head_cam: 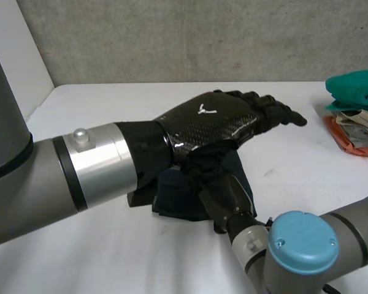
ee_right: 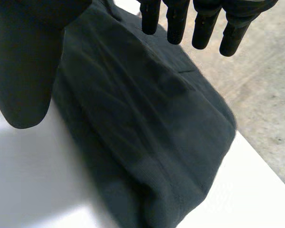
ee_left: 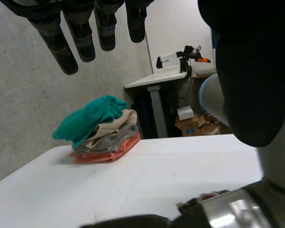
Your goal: Fold the laundry.
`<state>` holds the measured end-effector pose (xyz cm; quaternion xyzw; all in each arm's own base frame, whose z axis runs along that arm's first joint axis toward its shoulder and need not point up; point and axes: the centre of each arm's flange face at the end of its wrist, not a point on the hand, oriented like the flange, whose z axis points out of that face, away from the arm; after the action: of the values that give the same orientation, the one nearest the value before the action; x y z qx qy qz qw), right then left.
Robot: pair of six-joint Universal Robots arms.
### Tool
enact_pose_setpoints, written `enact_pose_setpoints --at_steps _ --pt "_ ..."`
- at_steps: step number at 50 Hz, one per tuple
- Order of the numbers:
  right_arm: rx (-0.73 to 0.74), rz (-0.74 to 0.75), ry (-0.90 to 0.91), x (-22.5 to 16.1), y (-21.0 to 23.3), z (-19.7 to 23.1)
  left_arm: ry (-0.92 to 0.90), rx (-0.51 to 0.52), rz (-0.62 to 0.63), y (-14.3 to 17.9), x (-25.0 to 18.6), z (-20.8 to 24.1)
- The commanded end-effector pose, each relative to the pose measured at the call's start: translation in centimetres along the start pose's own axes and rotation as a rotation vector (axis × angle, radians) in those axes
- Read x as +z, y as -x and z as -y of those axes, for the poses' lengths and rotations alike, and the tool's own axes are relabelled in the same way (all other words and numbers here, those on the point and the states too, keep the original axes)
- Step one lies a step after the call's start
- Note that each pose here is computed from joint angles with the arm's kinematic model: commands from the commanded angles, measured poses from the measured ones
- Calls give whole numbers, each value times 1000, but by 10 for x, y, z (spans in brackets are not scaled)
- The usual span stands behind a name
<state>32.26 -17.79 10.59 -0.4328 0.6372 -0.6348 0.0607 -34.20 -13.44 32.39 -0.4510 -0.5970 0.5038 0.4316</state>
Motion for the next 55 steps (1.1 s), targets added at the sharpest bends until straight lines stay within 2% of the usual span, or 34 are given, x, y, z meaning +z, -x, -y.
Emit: enact_pose_setpoints --at_steps 1,13,19,24,30,37,38,45,46,48,51,54,55 --pt "-20 -97 -76 33 -16 -4 8 8 67 0 0 -7" --pt "-13 -118 -107 62 -26 -4 -49 32 93 2 -2 -4" --pt "17 -82 -146 73 -31 2 -70 29 109 6 -4 0" --pt "73 -52 -206 84 -46 22 -92 22 126 11 -7 7" --pt "101 -141 -318 95 -88 64 -149 52 143 13 -12 23" --pt "115 -345 -508 101 -188 119 -213 70 174 14 -18 43" --pt "115 -400 -545 100 -216 128 -226 69 182 14 -19 47" --pt "95 -562 -624 85 -331 130 -255 69 187 12 -21 56" --pt "86 -578 -627 80 -360 122 -256 70 186 12 -21 55" --pt "81 -585 -621 78 -383 109 -255 69 184 11 -20 54" --pt "73 -598 -564 71 -442 57 -246 66 176 9 -18 50" --pt "69 -603 -517 68 -466 19 -236 60 170 8 -17 46" --pt "69 -601 -483 65 -479 -8 -228 56 169 8 -15 42"
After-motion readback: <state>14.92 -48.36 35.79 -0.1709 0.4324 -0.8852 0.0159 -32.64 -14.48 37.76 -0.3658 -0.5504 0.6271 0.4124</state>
